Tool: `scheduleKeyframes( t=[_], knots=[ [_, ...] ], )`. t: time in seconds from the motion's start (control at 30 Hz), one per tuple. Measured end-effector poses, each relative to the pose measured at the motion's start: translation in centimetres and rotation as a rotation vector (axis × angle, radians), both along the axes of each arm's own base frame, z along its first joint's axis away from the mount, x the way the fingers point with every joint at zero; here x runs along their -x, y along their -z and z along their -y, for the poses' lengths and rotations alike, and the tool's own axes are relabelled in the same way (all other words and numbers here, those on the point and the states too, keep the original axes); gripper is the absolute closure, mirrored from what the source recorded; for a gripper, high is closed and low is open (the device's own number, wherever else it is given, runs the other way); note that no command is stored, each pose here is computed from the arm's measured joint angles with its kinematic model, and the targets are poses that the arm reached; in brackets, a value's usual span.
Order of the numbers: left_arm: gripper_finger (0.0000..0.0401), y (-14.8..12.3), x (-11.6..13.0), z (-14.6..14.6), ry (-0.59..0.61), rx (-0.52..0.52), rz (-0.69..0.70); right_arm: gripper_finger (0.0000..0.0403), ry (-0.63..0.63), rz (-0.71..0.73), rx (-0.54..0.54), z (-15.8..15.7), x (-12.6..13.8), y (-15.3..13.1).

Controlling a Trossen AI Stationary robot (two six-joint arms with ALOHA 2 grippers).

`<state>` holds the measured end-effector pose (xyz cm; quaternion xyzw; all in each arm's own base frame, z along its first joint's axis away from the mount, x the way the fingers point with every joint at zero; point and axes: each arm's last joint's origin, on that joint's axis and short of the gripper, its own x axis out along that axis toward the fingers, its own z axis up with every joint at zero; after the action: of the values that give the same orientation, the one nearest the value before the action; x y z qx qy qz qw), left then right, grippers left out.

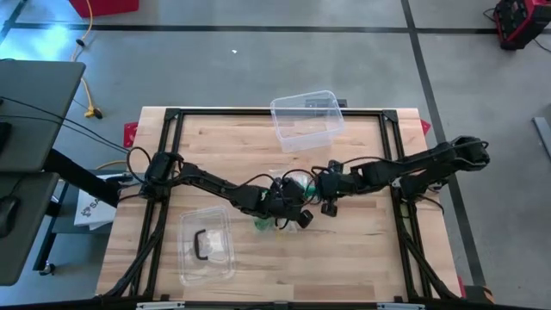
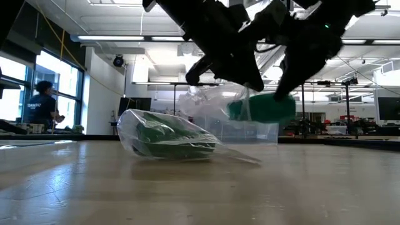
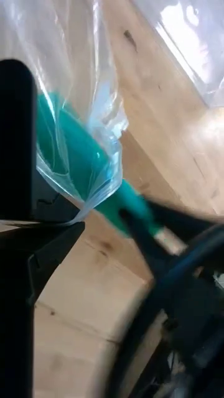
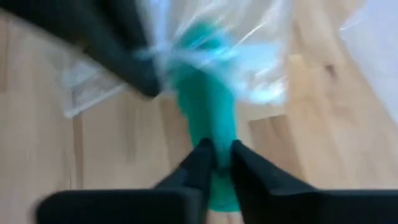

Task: Roll bandage
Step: Put the rolled blue bandage into the transparent zip bag

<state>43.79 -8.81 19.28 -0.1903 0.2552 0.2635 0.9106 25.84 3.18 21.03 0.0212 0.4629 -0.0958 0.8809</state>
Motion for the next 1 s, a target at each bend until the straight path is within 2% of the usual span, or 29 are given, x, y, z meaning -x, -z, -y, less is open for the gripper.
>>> scheduleKeyframes(
  t=[0.07, 0.1, 0.27, 0.37, 0.5, 0.67, 0.87, 1.0],
  knots=[
    [0.0401, 0.0, 0.0, -0.1, 0.000, 0.001, -0.004, 0.0384, -0.026, 0.016, -0.002, -0.6, 0.3, 1.0],
    [0.0401, 0.0, 0.0, -0.2, 0.003, 0.007, -0.006, 0.0392, -0.039, 0.036, -0.004, -0.9, 0.4, 1.6],
    [0.0401, 0.1, -0.1, -0.4, 0.011, 0.035, -0.004, 0.0400, -0.041, 0.129, -0.053, -1.8, 1.0, 3.6],
    [0.0401, 0.1, -0.1, -0.4, 0.010, 0.037, -0.004, 0.0401, 0.010, 0.213, -0.082, -2.4, 1.3, 3.9],
    [0.0401, 0.0, -0.2, -0.3, 0.008, 0.059, 0.013, 0.0402, 0.126, 0.335, -0.064, -2.9, 2.1, 3.5],
    [0.0401, -1.3, -1.0, 0.6, 0.073, 0.058, 0.159, 0.0402, 0.167, 0.476, -0.018, -3.6, 3.9, 1.4],
    [0.0401, -3.2, -1.9, 1.1, 0.188, 0.066, 0.340, 0.0402, 0.081, 0.621, -0.092, -3.9, 6.4, -2.4],
    [0.0401, -3.9, -2.1, 1.2, 0.243, 0.088, 0.413, 0.0397, 0.026, 0.657, -0.135, -3.4, 8.1, -3.9]
  ],
)
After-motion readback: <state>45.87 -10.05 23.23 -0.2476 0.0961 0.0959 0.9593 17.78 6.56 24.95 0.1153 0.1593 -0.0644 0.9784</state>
